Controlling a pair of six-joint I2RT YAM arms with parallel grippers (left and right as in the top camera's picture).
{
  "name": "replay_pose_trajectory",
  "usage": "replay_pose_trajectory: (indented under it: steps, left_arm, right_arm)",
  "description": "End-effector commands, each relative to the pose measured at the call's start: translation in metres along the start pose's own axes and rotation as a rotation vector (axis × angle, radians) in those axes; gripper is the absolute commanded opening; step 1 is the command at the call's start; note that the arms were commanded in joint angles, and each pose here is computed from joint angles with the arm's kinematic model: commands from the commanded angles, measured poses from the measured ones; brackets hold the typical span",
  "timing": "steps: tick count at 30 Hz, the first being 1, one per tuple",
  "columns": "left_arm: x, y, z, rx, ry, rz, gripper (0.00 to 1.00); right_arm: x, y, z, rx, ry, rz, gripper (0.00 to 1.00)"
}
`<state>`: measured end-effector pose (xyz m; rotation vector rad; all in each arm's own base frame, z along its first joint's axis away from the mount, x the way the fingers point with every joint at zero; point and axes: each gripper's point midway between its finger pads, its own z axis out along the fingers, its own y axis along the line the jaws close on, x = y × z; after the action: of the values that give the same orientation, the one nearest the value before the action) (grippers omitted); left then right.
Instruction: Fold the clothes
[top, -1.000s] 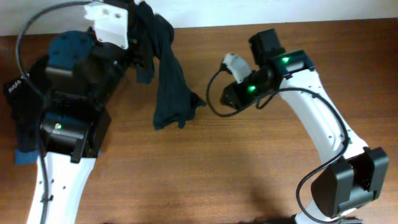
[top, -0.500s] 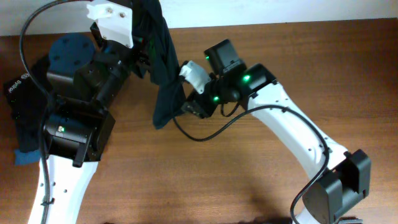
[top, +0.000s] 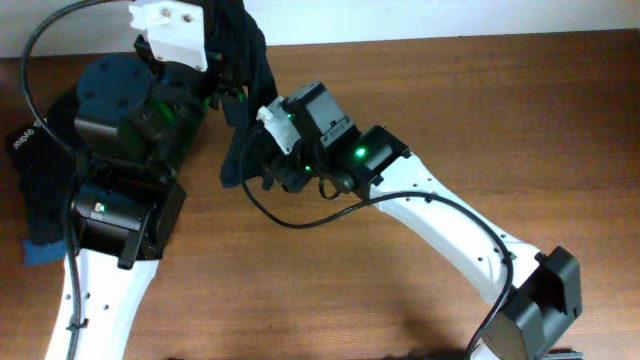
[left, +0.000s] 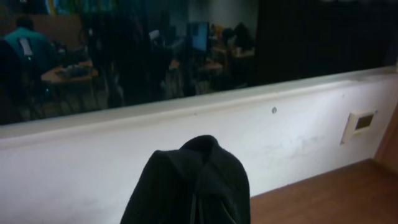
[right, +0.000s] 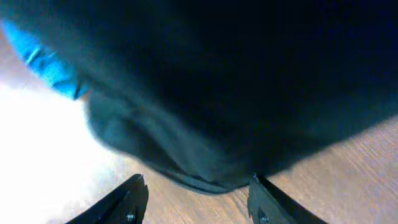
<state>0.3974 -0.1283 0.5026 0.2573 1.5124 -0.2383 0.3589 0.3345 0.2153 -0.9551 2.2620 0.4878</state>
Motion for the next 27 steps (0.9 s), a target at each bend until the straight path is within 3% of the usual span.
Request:
replay_pose_trajectory:
  steps: [1,6,9,11,12,19,22,27]
  left_arm:
    - [-0.019,0.009,-0.006,-0.061,-0.055,0.002,0.00]
    - [-0.016,0.007,-0.004,-0.055,-0.046,-0.017,0.01]
    - [-0.015,-0.001,-0.003,-0.037,-0.044,-0.018,0.01]
    - [-0.016,-0.005,-0.003,-0.028,-0.048,-0.019,0.01]
    - [-0.017,-0.005,-0.003,-0.027,-0.050,-0.019,0.00]
    - [0.001,0.012,-0.005,-0.129,0.025,0.033,0.01]
    - [0.031,0.030,-0.010,-0.226,0.160,0.116,0.01]
    - [0.083,0.054,-0.027,-0.336,0.398,0.228,0.01]
  right_arm:
    - [-0.006,-0.012,-0.004,0.113,-0.034,0.149,0.60]
    - [-0.016,-0.003,-0.003,0.098,-0.074,0.161,0.60]
    - [-0.024,-0.003,-0.004,0.096,-0.105,0.157,0.53]
    - [-0.028,-0.004,-0.004,0.103,-0.122,0.156,0.16]
    - [-0.029,-0.006,-0.005,0.110,-0.126,0.156,0.04]
    - [-0.013,-0.041,-0.013,0.313,-0.074,0.129,0.04]
    - [0.001,-0.073,-0.030,0.466,-0.028,0.141,0.04]
    - [0.015,-0.168,-0.101,0.842,-0.035,0.245,0.04]
